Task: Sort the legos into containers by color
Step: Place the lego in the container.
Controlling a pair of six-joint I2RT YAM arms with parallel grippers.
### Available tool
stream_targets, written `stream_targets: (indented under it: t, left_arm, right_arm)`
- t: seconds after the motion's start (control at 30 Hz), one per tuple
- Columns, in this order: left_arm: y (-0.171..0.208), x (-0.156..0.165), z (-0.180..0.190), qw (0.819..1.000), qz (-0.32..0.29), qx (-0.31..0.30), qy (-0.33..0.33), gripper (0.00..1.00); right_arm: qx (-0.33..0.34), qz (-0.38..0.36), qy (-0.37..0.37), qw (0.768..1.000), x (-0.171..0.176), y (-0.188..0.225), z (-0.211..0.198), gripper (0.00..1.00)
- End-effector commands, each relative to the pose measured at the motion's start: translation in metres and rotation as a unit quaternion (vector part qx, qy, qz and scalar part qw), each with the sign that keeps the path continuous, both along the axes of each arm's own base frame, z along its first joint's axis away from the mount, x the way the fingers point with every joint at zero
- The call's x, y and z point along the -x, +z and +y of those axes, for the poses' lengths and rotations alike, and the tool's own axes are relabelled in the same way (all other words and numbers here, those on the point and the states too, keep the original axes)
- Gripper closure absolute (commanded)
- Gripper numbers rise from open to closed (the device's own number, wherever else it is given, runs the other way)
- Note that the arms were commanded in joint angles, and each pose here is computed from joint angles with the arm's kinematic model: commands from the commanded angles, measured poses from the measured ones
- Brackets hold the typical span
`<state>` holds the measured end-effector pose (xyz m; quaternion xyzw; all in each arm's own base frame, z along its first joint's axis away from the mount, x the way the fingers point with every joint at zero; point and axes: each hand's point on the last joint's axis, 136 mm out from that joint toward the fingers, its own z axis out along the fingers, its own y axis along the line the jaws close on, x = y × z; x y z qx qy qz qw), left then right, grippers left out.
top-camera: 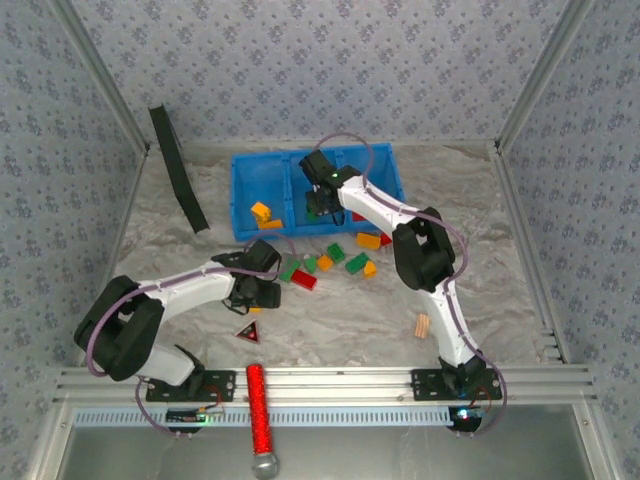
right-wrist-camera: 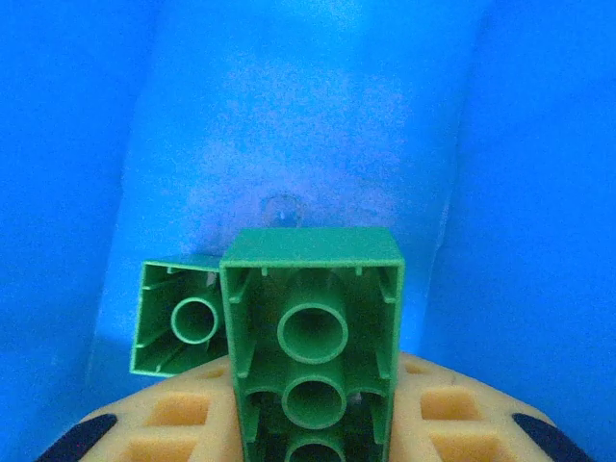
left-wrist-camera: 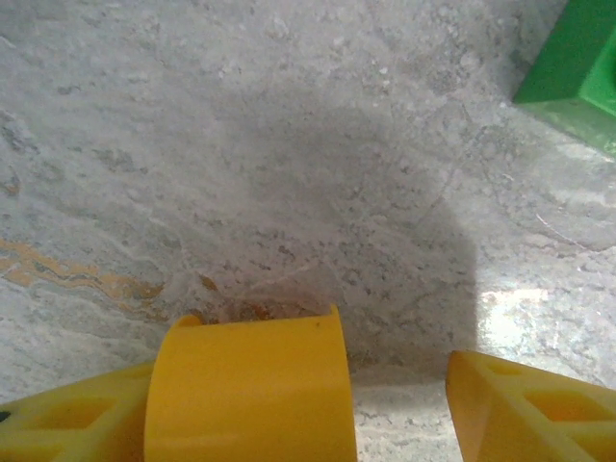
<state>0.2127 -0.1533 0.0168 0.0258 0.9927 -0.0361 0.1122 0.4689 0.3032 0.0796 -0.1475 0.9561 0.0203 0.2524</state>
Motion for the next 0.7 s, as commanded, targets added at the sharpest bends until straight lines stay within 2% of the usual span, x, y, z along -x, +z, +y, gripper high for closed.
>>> stream_targets:
  t: [0.0,0.23,0.5,0.67]
  left_arm:
    - [-0.004,0.0,-0.001,1.0,0.009,-0.007,0.003,0.3]
    - [-0.006,0.002,0.0,1.0,0.015,-0.01,0.005,0.32]
    - [-0.008,0.005,0.001,1.0,0.021,-0.011,0.003,0.53]
    - [-0.001,0.0,0.001,1.0,0.01,-0.014,0.003,0.66]
  right_arm:
    - [0.003,0.016,-0.003,1.0,0.003,-0.013,0.002,0.66]
    - [-0.009,0.013,-0.006,1.0,0.006,-0.012,0.003,0.59]
    - [-0.029,-0.014,0.005,0.999,0.006,0.024,0.009,0.47]
    - [-0.043,-0.036,0.013,0.998,0.008,0.054,0.01,0.44]
